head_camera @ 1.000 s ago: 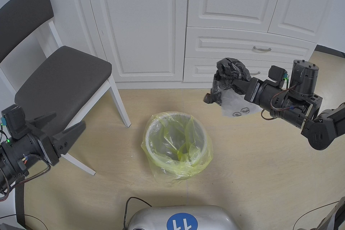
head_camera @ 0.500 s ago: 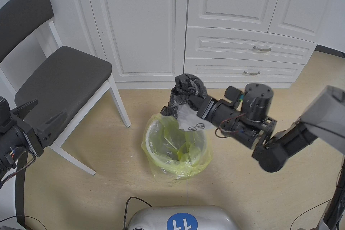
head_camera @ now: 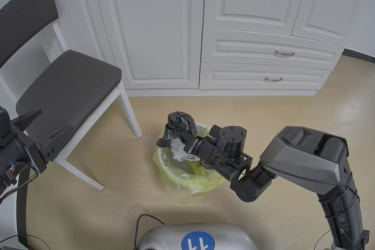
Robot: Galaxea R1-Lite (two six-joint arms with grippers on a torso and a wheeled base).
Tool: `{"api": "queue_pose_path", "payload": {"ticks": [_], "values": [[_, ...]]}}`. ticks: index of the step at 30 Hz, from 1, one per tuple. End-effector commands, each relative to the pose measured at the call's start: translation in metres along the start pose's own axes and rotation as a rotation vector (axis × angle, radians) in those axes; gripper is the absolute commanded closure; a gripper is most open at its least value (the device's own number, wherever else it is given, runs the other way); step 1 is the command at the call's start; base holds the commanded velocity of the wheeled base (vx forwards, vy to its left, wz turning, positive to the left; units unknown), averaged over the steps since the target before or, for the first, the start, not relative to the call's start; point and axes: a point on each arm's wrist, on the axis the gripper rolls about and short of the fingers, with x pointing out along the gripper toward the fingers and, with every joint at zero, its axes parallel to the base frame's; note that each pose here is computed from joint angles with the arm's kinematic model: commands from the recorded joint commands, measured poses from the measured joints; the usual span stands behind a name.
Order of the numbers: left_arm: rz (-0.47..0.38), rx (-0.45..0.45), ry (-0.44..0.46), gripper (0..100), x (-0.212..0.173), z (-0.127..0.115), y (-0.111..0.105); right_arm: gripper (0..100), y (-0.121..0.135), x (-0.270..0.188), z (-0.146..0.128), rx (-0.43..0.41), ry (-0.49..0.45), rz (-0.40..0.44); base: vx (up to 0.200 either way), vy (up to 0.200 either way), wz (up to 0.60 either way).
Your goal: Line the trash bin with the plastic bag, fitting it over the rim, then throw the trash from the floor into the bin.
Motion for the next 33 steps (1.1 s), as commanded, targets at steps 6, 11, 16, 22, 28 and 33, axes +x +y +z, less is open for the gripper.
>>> {"api": "queue_pose_path", "payload": {"ticks": [6,11,16,22,28,33], "values": [[0.001,-0.001,0.007,0,0.004,-0.002,0.000,100,-0.031,0.013,-0.028,0.001,0.033,-0.046,0.000,0.000,0.00],[0.001,-0.001,0.009,0,0.004,-0.002,0.000,100,-0.041,0.012,-0.025,-0.001,0.037,-0.075,0.000,0.000,0.00],[0.002,-0.001,0.010,0,0.004,-0.003,0.000,100,-0.052,0.010,-0.014,-0.009,0.016,-0.103,0.000,0.000,0.00],[0.002,-0.004,0.009,0,0.004,-0.002,0.000,100,-0.048,0.009,-0.002,-0.003,-0.010,-0.105,0.000,0.000,0.00],[0.000,-0.002,0.018,0,0.005,-0.004,0.000,100,-0.031,0.011,-0.023,-0.004,0.030,-0.065,0.000,0.000,0.00],[-0.006,0.000,0.024,0,0.005,-0.005,-0.001,100,-0.034,0.016,-0.028,-0.003,0.028,-0.061,0.000,0.000,0.00]]}}
